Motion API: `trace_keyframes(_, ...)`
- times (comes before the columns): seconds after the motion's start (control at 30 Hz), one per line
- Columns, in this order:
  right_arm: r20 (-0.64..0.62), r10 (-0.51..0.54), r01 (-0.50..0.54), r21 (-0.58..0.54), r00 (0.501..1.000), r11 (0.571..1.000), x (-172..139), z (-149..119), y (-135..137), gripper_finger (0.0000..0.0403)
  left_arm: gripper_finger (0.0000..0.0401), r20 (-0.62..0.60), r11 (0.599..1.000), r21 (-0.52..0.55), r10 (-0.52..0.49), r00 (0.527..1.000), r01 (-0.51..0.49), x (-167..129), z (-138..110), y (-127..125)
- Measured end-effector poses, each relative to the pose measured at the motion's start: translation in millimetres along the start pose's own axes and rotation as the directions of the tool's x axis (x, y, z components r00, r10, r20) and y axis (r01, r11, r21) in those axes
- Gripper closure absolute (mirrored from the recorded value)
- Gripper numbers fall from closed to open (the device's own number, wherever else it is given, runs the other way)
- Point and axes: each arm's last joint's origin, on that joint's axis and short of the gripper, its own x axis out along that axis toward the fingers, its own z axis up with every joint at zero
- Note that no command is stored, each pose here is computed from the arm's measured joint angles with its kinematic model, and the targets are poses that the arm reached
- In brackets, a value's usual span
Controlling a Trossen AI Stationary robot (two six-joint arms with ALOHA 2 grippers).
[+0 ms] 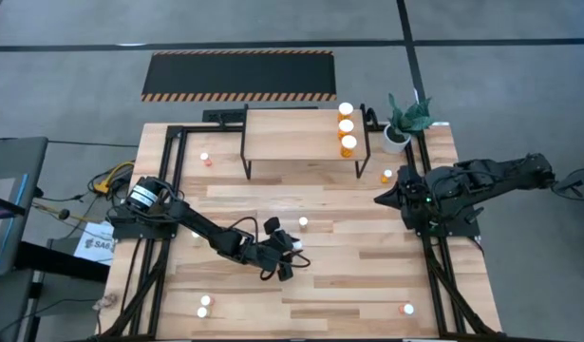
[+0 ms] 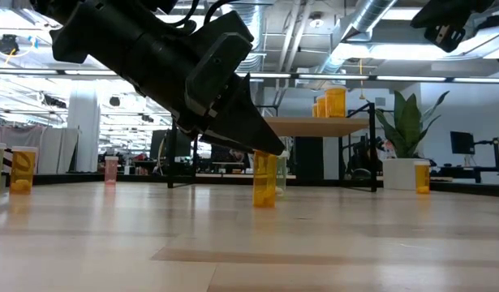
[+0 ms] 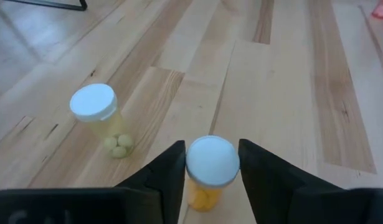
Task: Pick and place medicine bottles onto shelf by color
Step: Put the center bottom small orange pill bottle to the top of the shelf
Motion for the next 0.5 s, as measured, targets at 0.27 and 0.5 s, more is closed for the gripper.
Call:
trace_keyframes(0.27,0.0,0.0,0.0,0.001,1.0,1.0,0.0,0.0,0.0,0.0389,0.029,0.001,1.0,-0.003,0.0,1.0,0.0,0.1,0.2,0.1)
trace_keyframes(0.5,0.0,0.001,-0.001,0.037,1.0,0.999,-0.1,0.1,0.1,0.0388,0.0292,0.079,0.998,-0.058,-0.028,0.996,0.033,-8.2,20.8,-2.2)
